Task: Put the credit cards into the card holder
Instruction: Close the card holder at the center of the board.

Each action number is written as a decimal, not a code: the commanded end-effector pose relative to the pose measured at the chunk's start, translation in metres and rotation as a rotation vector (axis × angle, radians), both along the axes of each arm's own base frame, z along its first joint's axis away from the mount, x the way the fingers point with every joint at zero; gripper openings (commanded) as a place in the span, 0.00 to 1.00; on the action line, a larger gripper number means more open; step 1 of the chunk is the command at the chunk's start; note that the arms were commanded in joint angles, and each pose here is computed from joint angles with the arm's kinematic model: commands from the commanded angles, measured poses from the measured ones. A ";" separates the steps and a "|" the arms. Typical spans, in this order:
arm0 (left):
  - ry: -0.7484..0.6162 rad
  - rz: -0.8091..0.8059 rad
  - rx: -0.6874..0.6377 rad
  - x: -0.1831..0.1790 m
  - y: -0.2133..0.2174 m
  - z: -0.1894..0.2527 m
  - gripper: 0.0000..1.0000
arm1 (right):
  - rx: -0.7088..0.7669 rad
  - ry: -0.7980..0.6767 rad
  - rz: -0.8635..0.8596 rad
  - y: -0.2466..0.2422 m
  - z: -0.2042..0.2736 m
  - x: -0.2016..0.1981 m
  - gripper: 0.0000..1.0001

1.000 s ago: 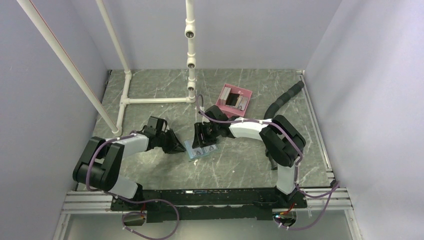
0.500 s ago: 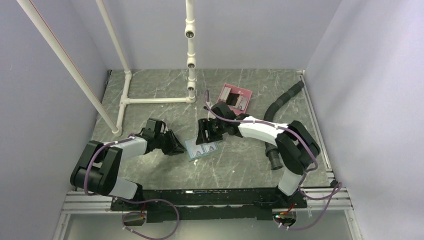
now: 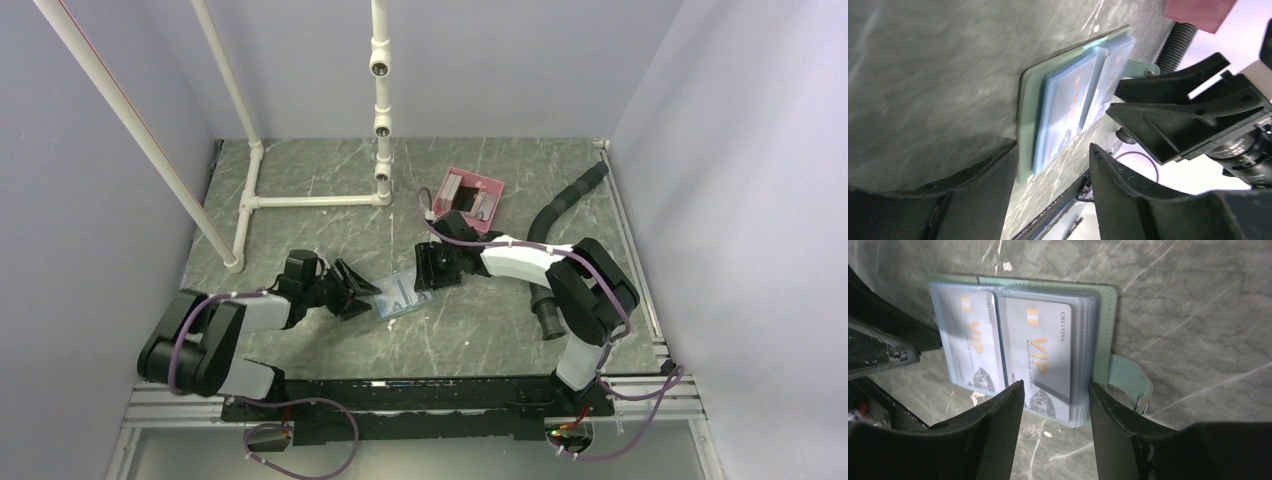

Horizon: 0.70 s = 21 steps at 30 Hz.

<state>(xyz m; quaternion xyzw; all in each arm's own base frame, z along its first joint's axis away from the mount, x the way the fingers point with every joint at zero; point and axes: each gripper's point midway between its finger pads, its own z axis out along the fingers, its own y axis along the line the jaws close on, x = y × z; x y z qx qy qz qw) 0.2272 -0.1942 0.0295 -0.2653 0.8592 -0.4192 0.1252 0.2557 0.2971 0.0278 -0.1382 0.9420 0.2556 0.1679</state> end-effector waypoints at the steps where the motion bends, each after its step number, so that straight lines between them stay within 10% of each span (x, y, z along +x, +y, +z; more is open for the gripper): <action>1: 0.032 0.041 -0.040 0.000 -0.002 -0.028 0.63 | 0.038 0.040 -0.019 0.005 -0.016 -0.007 0.52; 8: -0.257 -0.015 -0.238 0.028 -0.037 0.024 0.61 | 0.238 0.136 -0.004 0.030 -0.012 -0.026 0.50; 21: -0.427 -0.192 0.053 0.031 -0.073 0.079 0.65 | 0.211 0.110 -0.052 0.016 0.012 -0.018 0.54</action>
